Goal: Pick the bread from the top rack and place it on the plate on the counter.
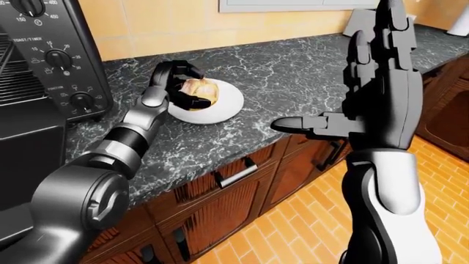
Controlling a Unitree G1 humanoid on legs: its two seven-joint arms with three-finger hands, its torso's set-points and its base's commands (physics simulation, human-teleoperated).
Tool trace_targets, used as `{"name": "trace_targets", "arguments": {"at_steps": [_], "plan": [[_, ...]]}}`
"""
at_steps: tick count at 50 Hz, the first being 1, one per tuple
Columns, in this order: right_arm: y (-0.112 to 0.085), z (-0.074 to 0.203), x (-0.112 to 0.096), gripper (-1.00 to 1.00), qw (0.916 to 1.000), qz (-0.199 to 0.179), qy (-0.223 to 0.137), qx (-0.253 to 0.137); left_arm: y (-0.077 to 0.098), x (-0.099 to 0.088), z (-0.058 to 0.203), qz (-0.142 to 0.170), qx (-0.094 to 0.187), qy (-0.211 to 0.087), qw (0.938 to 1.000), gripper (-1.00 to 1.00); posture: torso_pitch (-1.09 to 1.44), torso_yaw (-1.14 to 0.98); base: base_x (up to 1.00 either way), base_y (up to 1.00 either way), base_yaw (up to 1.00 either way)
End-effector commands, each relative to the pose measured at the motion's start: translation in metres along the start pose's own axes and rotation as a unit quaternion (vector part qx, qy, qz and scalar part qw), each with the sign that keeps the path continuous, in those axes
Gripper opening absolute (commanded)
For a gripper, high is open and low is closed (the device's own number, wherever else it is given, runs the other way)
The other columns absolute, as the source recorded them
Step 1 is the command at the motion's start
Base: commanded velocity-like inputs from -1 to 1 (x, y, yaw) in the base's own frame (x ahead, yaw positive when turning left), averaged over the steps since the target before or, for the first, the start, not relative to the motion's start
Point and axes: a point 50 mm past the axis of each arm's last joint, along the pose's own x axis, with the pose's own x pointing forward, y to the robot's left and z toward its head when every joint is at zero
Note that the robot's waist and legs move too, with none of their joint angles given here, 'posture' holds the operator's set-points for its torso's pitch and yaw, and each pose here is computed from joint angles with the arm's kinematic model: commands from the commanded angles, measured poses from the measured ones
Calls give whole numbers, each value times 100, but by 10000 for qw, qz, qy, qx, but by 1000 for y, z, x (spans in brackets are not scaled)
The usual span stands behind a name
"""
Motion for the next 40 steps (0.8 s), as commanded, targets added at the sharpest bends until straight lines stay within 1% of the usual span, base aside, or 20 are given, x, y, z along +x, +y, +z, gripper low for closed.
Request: {"name": "trace_targets", "arguments": {"at_steps": [1, 5, 8, 13, 14, 16, 17, 20, 21, 22, 23, 31, 32, 33, 36, 37, 40], "plan": [[0, 12, 1, 100, 9994, -20, -347, -31, 7, 1, 33, 135, -31, -607, 9981, -25, 0, -54, 0, 0, 0], [0, 12, 1, 100, 9994, -21, -350, -37, 7, 1, 31, 158, -22, -595, 9981, -24, 0, -54, 0, 0, 0], [0, 12, 1, 100, 9994, -23, -346, -44, 6, 1, 28, 152, -15, -571, 9983, -26, 0, -54, 0, 0, 0], [0, 11, 1, 100, 9994, -25, -343, -56, 5, 1, 25, 129, 1, -523, 9985, -18, 0, -54, 0, 0, 0], [0, 12, 1, 100, 9994, -22, -346, -48, 5, 1, 24, 129, 5, -515, 9986, -7, 0, -54, 0, 0, 0], [0, 12, 1, 100, 9994, -18, -349, -47, 5, 1, 24, 124, 16, -508, 9986, 0, 0, -54, 0, 0, 0], [0, 12, 1, 100, 9994, -21, -349, -44, 5, 1, 24, 126, 20, -504, 9986, 15, 0, -54, 0, 0, 0], [0, 13, 1, 100, 9994, -11, -354, -48, 5, 1, 24, 119, 32, -496, 9987, 25, 0, -54, 0, 0, 0], [0, 13, 1, 100, 9994, -8, -357, -39, 5, 1, 24, 112, 41, -491, 9987, 35, 0, -54, 0, 0, 0], [0, 14, 2, 100, 9994, -8, -358, -41, 5, 1, 24, 108, 43, -495, 9987, 39, 0, -54, 0, 0, 0], [0, 14, 2, 100, 9993, -5, -360, -44, 5, 1, 24, 109, 42, -498, 9987, 51, 0, -54, 0, 0, 0], [0, 14, 2, 100, 9993, -3, -364, -41, 5, 1, 25, 111, 55, -496, 9987, 56, 0, -54, 0, 0, 0], [0, 14, 2, 100, 9993, -5, -364, -41, 5, 1, 25, 105, 55, -498, 9987, 64, 0, -54, 0, 0, 0], [0, 14, 1, 100, 9993, -9, -363, -40, 5, 1, 25, 109, 53, -498, 9987, 67, 0, -54, 0, 0, 0], [0, 14, 1, 100, 9993, -10, -362, -39, 6, 1, 25, 117, 49, -495, 9987, 95, 0, -54, 0, 0, 0], [0, 14, 1, 100, 9993, -11, -361, -39, 6, 1, 25, 116, 49, -494, 9987, 100, 0, -54, 0, 0, 0], [0, 14, 1, 100, 9993, -4, -362, -41, 7, 1, 28, 133, 29, -540, 9984, 100, 0, -54, 0, 0, 0]]}}
